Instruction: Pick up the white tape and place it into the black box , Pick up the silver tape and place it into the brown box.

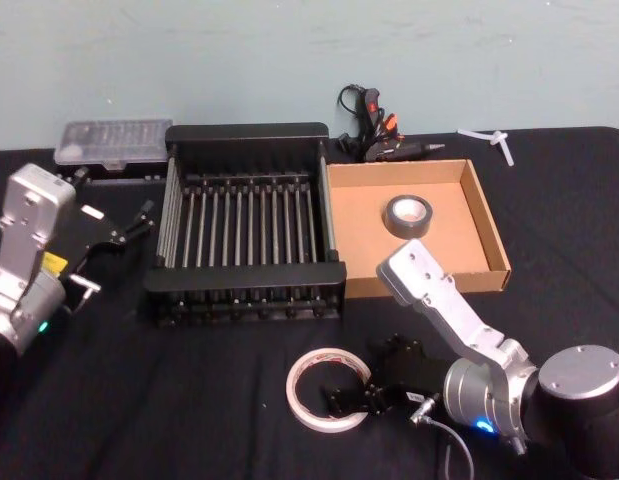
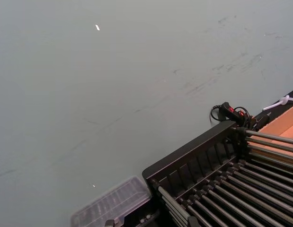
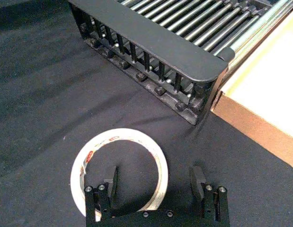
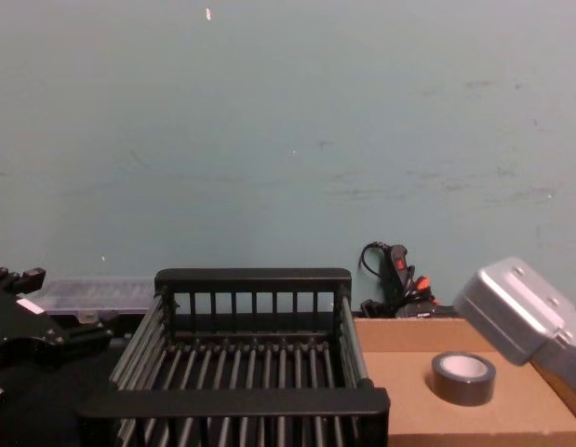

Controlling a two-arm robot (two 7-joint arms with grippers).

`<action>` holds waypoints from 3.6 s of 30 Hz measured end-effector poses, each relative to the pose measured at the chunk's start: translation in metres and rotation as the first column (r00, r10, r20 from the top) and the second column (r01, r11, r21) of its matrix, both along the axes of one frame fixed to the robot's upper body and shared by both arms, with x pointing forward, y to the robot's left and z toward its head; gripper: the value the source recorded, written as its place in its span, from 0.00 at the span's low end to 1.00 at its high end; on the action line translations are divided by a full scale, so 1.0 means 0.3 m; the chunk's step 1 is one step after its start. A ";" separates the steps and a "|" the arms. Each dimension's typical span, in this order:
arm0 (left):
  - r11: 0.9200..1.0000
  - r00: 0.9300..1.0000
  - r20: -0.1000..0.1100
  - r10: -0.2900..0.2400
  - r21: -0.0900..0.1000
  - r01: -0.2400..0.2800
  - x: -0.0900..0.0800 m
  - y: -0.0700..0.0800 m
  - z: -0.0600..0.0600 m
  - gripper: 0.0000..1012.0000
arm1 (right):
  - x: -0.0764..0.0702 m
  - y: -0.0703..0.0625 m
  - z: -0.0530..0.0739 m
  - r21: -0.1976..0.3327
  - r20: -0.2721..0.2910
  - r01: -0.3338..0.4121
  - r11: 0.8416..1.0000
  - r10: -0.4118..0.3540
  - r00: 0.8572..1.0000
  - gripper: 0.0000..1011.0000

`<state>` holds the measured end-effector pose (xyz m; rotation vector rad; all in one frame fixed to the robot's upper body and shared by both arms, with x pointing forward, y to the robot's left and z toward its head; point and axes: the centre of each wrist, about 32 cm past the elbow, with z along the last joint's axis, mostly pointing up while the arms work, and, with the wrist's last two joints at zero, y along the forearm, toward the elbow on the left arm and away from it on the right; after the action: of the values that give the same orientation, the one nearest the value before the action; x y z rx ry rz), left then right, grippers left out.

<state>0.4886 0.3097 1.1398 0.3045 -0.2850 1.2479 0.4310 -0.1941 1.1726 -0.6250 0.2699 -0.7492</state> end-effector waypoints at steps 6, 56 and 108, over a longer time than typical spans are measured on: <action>1.000 1.000 0.000 0.000 0.000 0.000 0.000 0.000 0.000 0.99 | -0.003 0.001 -0.003 -0.003 -0.002 0.000 1.000 0.000 1.000 0.99; 1.000 1.000 0.000 0.000 0.000 0.000 0.000 0.000 0.000 0.99 | -0.004 0.001 -0.002 -0.005 -0.001 -0.001 1.000 0.001 1.000 0.10; 1.000 1.000 0.000 0.000 0.000 0.000 0.000 0.000 0.000 0.99 | -0.008 -0.047 0.132 0.084 0.119 -0.040 0.996 0.030 0.992 0.10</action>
<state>0.4886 0.3097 1.1398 0.3045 -0.2850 1.2480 0.4285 -0.2084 1.2123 -0.5002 0.1811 -0.7337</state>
